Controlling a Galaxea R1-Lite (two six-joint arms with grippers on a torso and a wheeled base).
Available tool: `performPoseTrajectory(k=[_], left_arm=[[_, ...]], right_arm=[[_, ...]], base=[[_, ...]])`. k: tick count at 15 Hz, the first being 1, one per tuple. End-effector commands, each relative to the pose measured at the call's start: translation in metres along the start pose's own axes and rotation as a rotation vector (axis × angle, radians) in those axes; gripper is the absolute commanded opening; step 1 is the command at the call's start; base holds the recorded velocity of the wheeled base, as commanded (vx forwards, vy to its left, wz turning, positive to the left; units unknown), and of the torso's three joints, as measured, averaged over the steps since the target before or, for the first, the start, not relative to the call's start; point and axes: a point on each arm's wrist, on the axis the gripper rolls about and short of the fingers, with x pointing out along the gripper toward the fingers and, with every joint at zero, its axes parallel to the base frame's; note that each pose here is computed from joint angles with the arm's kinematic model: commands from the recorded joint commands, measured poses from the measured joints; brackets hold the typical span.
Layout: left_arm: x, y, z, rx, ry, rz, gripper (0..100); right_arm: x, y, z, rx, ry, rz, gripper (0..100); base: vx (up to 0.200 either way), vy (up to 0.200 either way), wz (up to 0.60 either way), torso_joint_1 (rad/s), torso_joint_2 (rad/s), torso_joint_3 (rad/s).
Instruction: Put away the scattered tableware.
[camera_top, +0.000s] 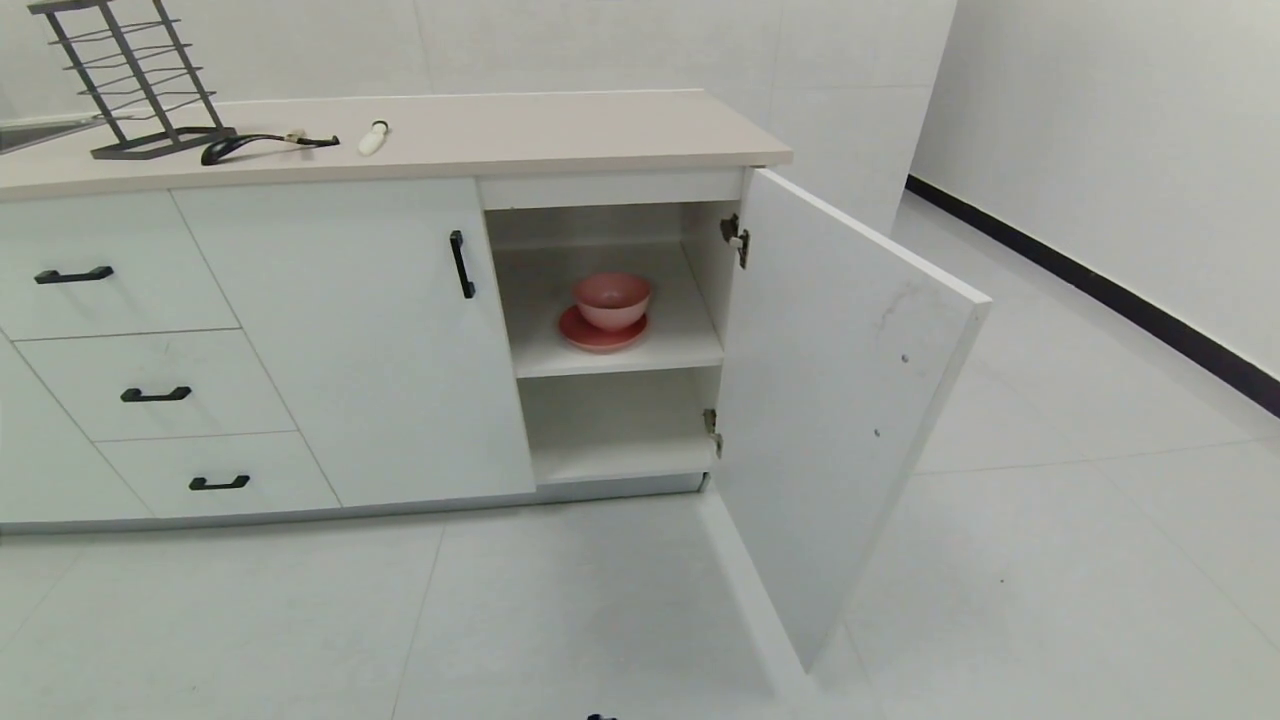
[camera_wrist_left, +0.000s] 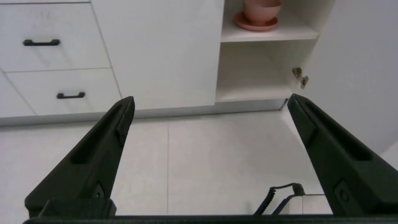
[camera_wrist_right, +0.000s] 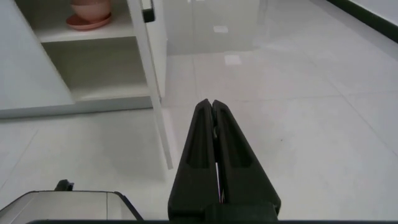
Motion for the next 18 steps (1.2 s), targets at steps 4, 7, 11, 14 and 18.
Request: performPoseTrajectory(k=[4,7,11,14,18], left_arm=[[0.0,0.0,0.0,0.002,0.0,-0.001,100],[0.0,0.0,0.0,0.002,0.0,-0.001,100],[0.0,0.0,0.0,0.0,0.0,-0.001,100],[0.0,0.0,0.0,0.0,0.0,-0.001,100],[0.0,0.0,0.0,0.0,0.0,-0.001,100]], right_arm=[[-0.004,0.0,-0.001,-0.004,-0.05,0.022,0],[-0.004,0.0,-0.001,-0.002,-0.05,0.021,0],[-0.004,0.0,0.005,-0.008,-0.114,0.019,0],[-0.01,0.001,0.038,-0.045,-0.298,0.074,0],[0.026,0.004,0.106,-0.102,-0.152,0.222,0]], base=[[0.0,0.0,0.0,0.0,0.0,0.0],[0.0,0.0,0.0,0.0,0.0,0.0],[0.0,0.0,0.0,0.0,0.0,0.0],[0.0,0.0,0.0,0.0,0.0,0.0],[0.0,-0.1,0.0,0.001,0.0,0.002]])
